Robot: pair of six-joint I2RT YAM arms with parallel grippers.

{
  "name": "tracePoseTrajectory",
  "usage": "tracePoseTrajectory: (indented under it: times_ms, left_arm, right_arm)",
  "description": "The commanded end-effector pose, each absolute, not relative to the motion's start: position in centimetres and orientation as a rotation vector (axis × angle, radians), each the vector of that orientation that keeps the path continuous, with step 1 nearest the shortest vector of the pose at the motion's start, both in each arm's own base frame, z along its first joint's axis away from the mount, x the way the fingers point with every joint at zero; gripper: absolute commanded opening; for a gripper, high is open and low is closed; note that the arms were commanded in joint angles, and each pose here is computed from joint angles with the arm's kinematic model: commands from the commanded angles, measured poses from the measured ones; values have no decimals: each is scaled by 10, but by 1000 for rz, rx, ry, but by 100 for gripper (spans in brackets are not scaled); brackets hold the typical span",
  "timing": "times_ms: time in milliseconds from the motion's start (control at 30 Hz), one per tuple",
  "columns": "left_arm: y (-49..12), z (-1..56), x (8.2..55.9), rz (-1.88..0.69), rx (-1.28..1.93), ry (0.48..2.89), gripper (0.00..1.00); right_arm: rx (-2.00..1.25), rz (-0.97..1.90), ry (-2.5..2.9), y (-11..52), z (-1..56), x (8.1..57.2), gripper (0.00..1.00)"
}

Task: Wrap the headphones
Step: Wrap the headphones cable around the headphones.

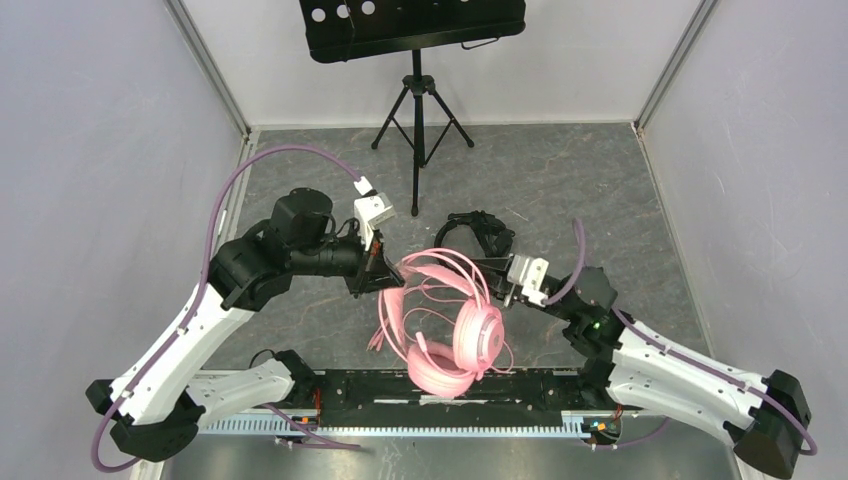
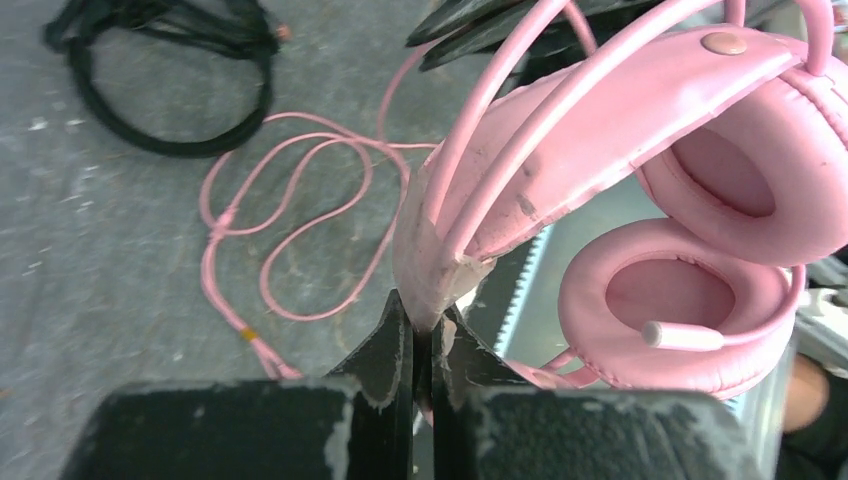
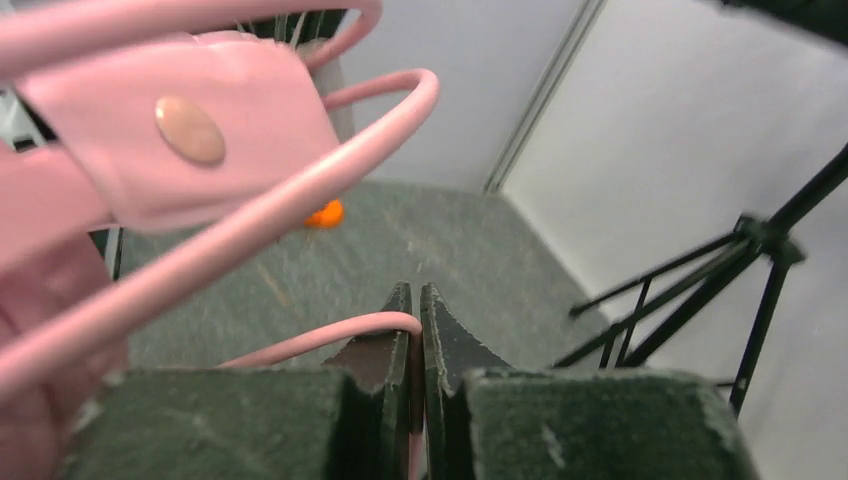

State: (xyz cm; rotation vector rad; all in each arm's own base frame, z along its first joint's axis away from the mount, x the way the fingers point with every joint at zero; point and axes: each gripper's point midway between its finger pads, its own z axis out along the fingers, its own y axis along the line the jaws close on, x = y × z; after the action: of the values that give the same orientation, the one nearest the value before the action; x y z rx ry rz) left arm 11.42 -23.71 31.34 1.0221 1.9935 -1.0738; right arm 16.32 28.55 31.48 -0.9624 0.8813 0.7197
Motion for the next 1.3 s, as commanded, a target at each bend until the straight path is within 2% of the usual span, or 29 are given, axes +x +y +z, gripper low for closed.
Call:
tracePoseTrajectory:
  times_ms: [0,133,467,700,800,1067,1167,1200,1267]
  left_arm:
    - [-212,299,124,-829,1142,1976,2]
    - [-198,290,141,-646,1197,1969,2]
    - [-160,274,196,-159,1251,1918,2]
    - [-165,278,220,-24,1320,1698,2]
    - [-164,277,231,49,1338,1628,2]
    - [-175,282,233,40,1363,1492,2]
    - [-172,286,240,87,1342,1484,2]
    - [-174,287,240,83,1349,1472,2]
    - [-175,290,241,83,1348,1457,2]
  right_arm:
    - [-969,659,1088,273,311,185,6]
    - [-1028,697,1305,272,287,182,6]
    - [-1119,795,1513,278,282,167,2]
    - [-1163,997,1520,296,281,144,0]
    - [-1138,1049,1510,296,290,140,2]
    - [-1163,1242,1467,302,296,114,1]
    - [-1178,1308,1456,304,295,107,9]
    - [-1181,1343,1456,306,295,104,9]
    - [-1173,1397,1465,308,296,101,1]
